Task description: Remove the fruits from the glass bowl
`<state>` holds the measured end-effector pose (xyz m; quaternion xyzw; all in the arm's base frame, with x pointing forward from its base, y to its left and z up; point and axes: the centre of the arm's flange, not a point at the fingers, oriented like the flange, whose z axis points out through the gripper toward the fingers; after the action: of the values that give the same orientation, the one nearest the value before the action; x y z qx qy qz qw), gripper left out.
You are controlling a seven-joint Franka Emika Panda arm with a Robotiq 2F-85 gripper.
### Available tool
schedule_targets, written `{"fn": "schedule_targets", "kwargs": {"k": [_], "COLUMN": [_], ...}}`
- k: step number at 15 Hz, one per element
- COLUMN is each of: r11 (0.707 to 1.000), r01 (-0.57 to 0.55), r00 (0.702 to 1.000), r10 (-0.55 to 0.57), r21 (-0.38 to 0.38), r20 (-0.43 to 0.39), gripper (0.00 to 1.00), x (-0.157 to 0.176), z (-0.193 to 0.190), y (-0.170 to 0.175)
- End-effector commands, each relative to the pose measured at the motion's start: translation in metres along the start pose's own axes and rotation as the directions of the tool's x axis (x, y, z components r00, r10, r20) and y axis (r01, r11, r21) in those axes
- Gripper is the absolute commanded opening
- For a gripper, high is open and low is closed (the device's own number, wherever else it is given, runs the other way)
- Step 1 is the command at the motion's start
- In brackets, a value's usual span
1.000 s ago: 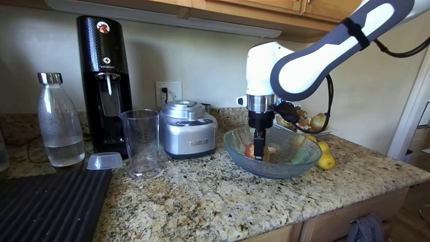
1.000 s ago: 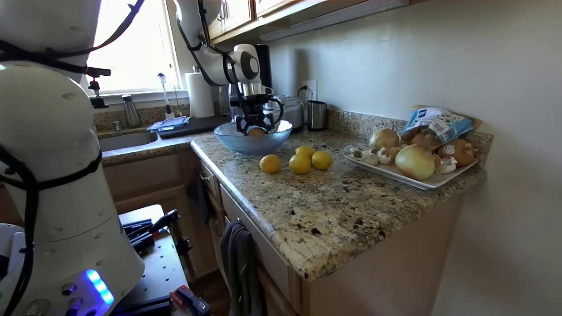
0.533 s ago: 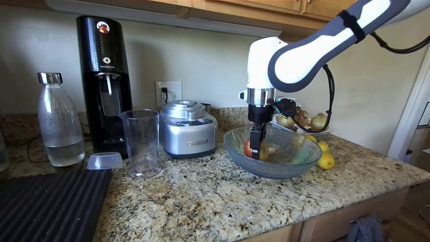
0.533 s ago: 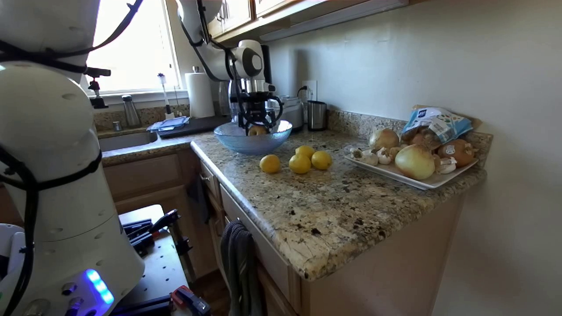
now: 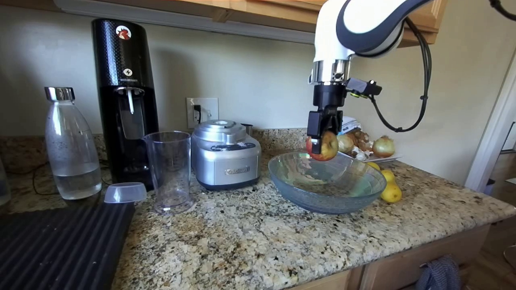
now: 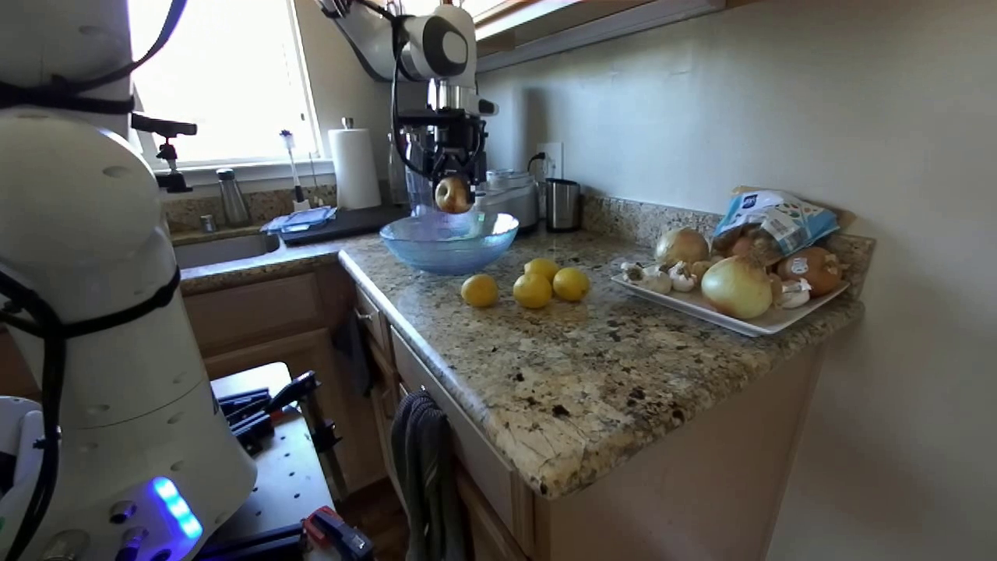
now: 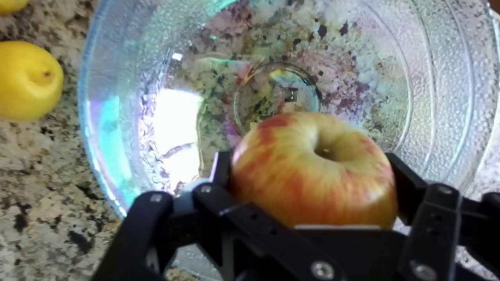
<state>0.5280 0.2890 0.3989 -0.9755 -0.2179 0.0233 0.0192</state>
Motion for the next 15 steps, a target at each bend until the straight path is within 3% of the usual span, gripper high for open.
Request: {"fn": "schedule_targets", "kwargs": {"k": [1, 5, 8, 11, 15], "r11": [0.986, 0.932, 0.866, 0.778, 0.632], "r01": [-0.165, -0.358, -0.494, -0.625, -0.773], "r00": [0.985, 0.931, 0.866, 0.779, 0.633], "r10": [0.163, 0.35, 0.484, 0.614, 0.762], "r21": [-0.031, -0.063, -0.076, -0.072, -0.057], "r20": [-0.048, -0.106, -0.125, -0.127, -0.133], "gripper": [0.67, 0.67, 0.67, 0.67, 0.67], "x": [-0.04, -0.064, -0.084, -0.099, -0.116], "z": [-0.044, -0.062, -0.065, -0.055, -0.035], "y": [0.02, 0.062, 0.103, 0.142, 0.188]}}
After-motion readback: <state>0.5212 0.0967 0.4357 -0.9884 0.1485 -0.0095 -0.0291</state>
